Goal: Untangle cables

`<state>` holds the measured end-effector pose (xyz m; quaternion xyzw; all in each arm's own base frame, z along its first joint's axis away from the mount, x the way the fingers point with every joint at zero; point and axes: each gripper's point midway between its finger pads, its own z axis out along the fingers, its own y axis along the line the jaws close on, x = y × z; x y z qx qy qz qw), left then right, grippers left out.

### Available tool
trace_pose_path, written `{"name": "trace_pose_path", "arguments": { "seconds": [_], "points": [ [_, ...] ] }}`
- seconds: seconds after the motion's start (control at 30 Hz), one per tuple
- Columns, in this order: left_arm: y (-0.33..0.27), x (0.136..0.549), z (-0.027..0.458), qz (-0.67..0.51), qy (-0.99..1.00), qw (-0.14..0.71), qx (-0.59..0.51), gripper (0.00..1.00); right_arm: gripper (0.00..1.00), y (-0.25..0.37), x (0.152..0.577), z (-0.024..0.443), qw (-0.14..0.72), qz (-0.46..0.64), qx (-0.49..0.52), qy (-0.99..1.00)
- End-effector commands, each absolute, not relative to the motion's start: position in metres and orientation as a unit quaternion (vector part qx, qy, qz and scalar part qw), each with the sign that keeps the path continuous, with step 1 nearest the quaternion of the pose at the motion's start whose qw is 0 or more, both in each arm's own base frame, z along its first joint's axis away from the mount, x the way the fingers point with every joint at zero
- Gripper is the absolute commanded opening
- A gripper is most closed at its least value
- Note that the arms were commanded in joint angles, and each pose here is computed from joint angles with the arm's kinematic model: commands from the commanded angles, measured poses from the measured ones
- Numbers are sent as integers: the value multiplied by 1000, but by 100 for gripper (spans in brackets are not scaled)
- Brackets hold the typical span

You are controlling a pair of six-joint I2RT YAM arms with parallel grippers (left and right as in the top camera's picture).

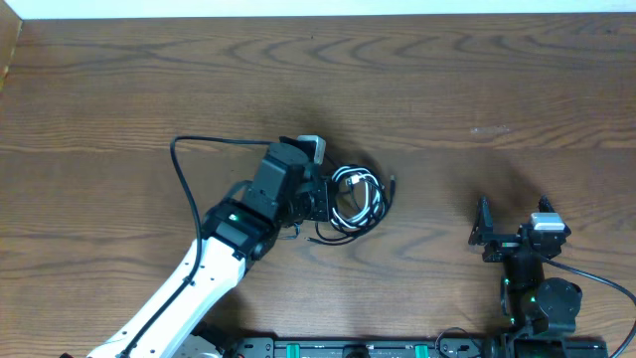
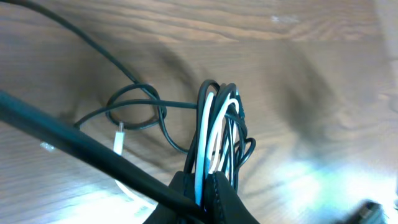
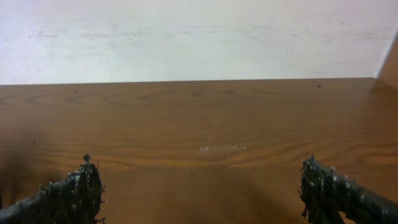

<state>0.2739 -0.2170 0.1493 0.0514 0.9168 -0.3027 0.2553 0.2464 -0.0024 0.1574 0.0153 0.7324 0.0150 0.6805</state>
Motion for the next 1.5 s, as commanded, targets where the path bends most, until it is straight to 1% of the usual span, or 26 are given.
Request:
{"name": "trace_pose_path", "arguments": {
  "seconds": [0.0, 1.47],
  "points": [
    [-229, 261, 157, -363, 899, 225, 98, 8, 99, -2, 246, 157, 680, 11, 11, 733],
    [-223, 263, 155, -361, 901, 221, 90, 8, 99, -2, 246, 157, 680, 11, 11, 733]
  ]
}}
